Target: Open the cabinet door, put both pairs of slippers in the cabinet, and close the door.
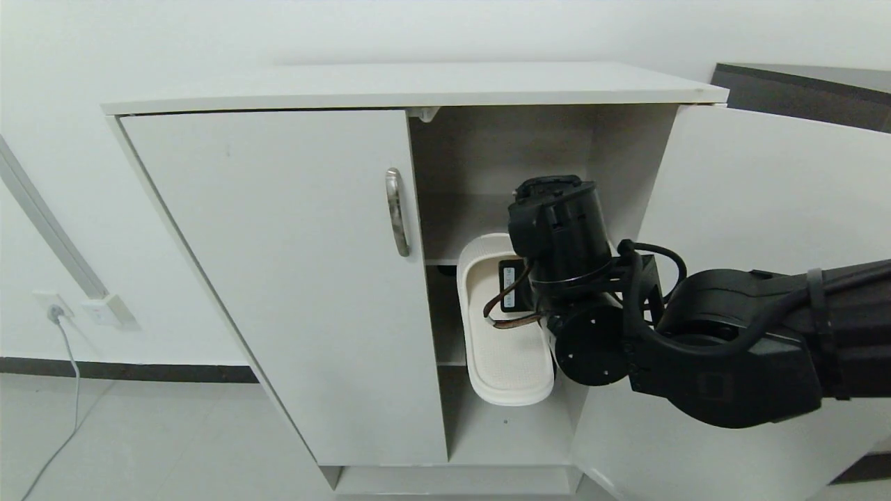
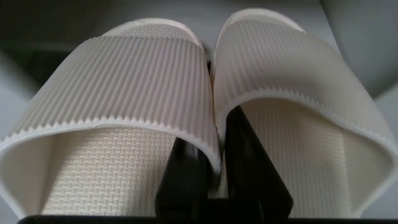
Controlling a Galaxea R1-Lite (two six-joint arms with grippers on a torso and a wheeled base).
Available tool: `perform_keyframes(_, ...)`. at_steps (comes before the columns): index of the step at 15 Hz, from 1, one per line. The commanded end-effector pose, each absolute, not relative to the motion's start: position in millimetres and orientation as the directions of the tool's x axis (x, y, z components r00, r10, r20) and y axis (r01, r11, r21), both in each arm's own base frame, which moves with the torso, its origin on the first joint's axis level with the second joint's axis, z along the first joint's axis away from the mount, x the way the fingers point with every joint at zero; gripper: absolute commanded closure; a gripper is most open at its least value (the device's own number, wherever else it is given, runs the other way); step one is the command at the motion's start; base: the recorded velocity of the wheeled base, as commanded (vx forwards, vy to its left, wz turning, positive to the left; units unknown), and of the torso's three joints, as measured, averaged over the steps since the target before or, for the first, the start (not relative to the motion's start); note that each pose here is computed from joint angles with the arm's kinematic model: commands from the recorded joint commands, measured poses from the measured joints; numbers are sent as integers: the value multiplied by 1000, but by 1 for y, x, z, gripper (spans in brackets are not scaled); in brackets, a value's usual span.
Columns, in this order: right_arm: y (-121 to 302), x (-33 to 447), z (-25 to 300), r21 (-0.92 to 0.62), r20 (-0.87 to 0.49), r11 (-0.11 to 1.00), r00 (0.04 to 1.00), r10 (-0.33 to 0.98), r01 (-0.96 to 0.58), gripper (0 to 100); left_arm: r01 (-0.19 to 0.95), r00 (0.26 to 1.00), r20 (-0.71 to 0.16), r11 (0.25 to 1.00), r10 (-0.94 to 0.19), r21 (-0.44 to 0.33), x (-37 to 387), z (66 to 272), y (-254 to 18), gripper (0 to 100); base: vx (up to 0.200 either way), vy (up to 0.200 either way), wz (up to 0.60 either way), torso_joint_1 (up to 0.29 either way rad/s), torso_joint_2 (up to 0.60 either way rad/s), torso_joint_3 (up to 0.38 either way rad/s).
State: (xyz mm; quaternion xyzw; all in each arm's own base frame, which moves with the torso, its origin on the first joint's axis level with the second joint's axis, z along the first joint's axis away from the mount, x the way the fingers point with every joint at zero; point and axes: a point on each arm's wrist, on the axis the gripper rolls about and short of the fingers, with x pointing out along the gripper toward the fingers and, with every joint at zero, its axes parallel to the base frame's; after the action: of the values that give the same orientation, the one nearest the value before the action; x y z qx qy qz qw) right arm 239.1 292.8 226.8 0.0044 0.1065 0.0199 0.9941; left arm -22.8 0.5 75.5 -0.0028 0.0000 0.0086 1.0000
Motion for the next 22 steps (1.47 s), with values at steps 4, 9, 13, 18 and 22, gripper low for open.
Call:
perform_keyframes(4, 292, 238, 227, 12, -211, 999, 977, 41, -39, 100, -17, 1000, -2, 1000, 17, -6, -23, 76, 0, 100, 200, 0, 0, 2, 6, 1)
perform_keyframes(9, 289, 253, 223, 7, -213, 1000, 977, 7, -6, 100, -17, 1000, -2, 1000, 17, -6, -23, 76, 0, 100, 80, 0, 0, 2, 2, 2)
perform_keyframes(13, 291, 275, 222, 8, -204, 1000, 979, -22, 24, 100, -18, 1000, 0, 1000, 18, -8, -23, 75, 0, 100, 0, 0, 0, 0, 0, 0)
perform_keyframes(18, 295, 304, 223, -5, -187, 999, 982, -33, 33, 100, -20, 1000, -2, 1000, 20, -8, -23, 76, 1, 100, 0, 0, 0, 0, 0, 0)
perform_keyframes(22, 293, 316, 232, -20, -163, 999, 986, -38, 36, 100, -20, 1000, -2, 1000, 20, -8, -23, 76, 1, 100, 0, 0, 0, 0, 0, 0)
